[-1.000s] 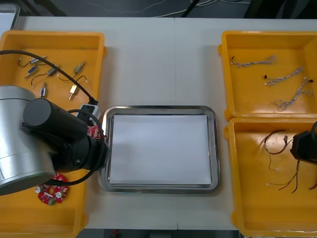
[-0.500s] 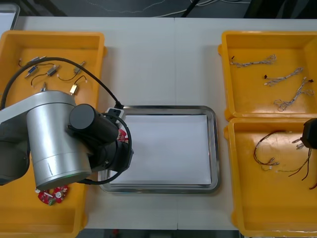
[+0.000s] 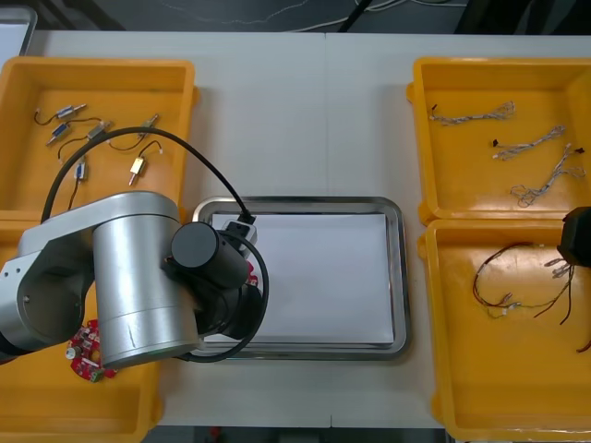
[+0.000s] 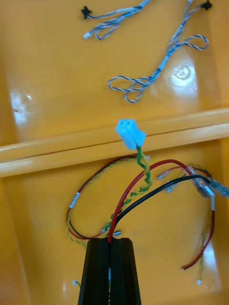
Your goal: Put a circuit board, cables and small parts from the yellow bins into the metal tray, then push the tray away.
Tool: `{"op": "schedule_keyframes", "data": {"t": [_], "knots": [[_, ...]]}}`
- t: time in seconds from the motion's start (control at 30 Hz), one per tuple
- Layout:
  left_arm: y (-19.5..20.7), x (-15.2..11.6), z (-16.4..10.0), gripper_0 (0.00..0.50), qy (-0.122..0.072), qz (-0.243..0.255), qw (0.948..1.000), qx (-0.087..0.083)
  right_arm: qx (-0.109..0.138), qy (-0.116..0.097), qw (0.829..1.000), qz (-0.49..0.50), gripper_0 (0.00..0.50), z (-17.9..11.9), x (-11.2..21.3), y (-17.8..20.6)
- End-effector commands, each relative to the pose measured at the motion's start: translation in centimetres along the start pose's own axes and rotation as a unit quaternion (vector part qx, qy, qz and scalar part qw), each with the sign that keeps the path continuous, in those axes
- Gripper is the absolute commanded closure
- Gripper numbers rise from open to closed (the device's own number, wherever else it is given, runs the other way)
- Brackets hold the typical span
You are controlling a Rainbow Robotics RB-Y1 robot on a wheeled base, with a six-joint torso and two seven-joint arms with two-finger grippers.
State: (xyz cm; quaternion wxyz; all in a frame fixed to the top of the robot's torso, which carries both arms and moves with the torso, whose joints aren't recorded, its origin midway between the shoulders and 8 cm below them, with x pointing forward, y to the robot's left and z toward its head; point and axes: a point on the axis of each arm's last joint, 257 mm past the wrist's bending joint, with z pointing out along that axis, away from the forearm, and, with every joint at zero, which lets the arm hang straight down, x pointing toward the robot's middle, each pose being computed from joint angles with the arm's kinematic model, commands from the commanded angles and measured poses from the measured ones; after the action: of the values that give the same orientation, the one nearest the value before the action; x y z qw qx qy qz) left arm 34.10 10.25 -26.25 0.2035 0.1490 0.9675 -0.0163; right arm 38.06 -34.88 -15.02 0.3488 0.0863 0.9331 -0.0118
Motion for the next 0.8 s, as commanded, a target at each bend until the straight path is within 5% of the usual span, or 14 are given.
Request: {"op": "schedule_keyframes", "data": {"t": [0.03,0.4,0.63,0.8], "knots": [[-1.9,-1.3,0.4,0.5,-0.018,-0.032,0.9993,0.004,-0.014,-0.033,0.998,-0.049,0.5,-1.6,-2.5,1.5],[-2.6,-1.2,2.1,0.5,-0.018,-0.032,0.9993,0.002,-0.024,-0.021,0.99,-0.136,0.5,-1.4,-2.3,4.3],[-2.5,-0.4,2.6,0.5,-0.01,-0.033,0.9994,-0.003,-0.049,-0.033,0.987,-0.15,0.5,-2.1,-3.4,6.1],[-2.5,-0.1,3.1,0.5,-0.006,-0.036,0.9993,-0.004,-0.068,-0.022,0.985,-0.155,0.5,-2.1,-3.0,6.8]]}}
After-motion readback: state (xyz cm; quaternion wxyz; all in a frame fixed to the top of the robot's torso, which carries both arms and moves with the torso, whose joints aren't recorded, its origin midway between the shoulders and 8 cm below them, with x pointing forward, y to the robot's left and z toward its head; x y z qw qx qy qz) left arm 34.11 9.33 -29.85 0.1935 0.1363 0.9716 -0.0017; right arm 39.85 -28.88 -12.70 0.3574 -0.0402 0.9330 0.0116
